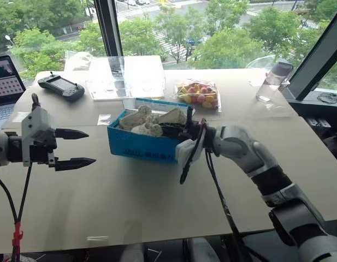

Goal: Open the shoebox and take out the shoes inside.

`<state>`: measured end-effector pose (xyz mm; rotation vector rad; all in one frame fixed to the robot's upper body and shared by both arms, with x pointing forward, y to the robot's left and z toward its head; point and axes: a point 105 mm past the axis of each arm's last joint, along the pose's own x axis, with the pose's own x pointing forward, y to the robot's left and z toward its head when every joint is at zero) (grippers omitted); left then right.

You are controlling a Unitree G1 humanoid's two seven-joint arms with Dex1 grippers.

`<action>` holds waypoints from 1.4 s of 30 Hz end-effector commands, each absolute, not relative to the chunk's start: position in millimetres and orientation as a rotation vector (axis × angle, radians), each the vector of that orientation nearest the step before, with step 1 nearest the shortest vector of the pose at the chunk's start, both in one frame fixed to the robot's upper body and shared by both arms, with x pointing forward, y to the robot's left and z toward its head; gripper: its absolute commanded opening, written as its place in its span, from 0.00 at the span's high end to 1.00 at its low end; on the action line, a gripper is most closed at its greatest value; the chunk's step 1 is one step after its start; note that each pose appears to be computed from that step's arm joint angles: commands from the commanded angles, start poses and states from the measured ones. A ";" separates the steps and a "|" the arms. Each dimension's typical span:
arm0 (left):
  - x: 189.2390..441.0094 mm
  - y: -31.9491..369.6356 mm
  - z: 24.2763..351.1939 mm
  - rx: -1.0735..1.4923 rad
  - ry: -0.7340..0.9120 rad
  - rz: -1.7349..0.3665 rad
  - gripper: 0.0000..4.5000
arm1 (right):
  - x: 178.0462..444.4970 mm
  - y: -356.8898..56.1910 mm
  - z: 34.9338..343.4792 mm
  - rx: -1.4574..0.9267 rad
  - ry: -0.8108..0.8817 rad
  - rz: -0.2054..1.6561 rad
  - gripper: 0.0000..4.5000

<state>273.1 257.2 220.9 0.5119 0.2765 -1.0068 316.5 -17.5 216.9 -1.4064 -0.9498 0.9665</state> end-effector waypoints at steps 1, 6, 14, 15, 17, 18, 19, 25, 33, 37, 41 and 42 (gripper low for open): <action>275.4 256.1 231.4 0.553 0.230 -1.004 0.00 | 324.4 -22.9 267.1 -1.329 -1.050 0.769 0.99; 277.0 254.6 232.2 0.553 0.223 -1.010 0.00 | 308.5 -12.4 216.8 -1.382 -1.001 0.936 0.99; 280.1 253.3 230.9 0.553 0.217 -1.012 0.00 | 312.1 -13.3 224.1 -1.327 -0.988 0.888 0.99; 280.2 253.1 230.9 0.552 0.217 -1.013 0.00 | 315.5 -15.1 233.8 -1.313 -0.995 0.850 0.99; 279.4 251.4 230.7 0.550 0.216 -1.023 0.00 | 315.1 -15.8 233.6 -1.305 -0.982 0.855 0.99; 279.4 251.0 230.6 0.550 0.216 -1.025 0.00 | 312.6 -14.7 228.4 -1.298 -0.969 0.880 0.99; 280.0 250.9 230.6 0.552 0.216 -1.024 0.00 | 304.6 -12.1 201.7 -1.344 -0.920 0.982 0.99; 280.8 250.3 229.3 0.552 0.222 -1.030 0.00 | 337.6 -30.2 241.6 -1.312 -0.913 0.695 0.99; 283.7 248.4 230.1 0.554 0.214 -1.030 0.00 | 347.3 -36.8 204.5 -1.374 -0.827 0.636 0.99; 283.9 249.0 230.0 0.554 0.215 -1.028 0.00 | 344.5 -36.8 207.7 -1.368 -0.844 0.629 0.99; 283.9 248.8 230.3 0.555 0.213 -1.028 0.00 | 366.9 -67.9 232.8 -1.333 -0.762 0.382 0.99; 283.9 248.7 230.3 0.555 0.213 -1.028 0.00 | 363.9 -61.0 207.8 -1.362 -0.697 0.507 0.99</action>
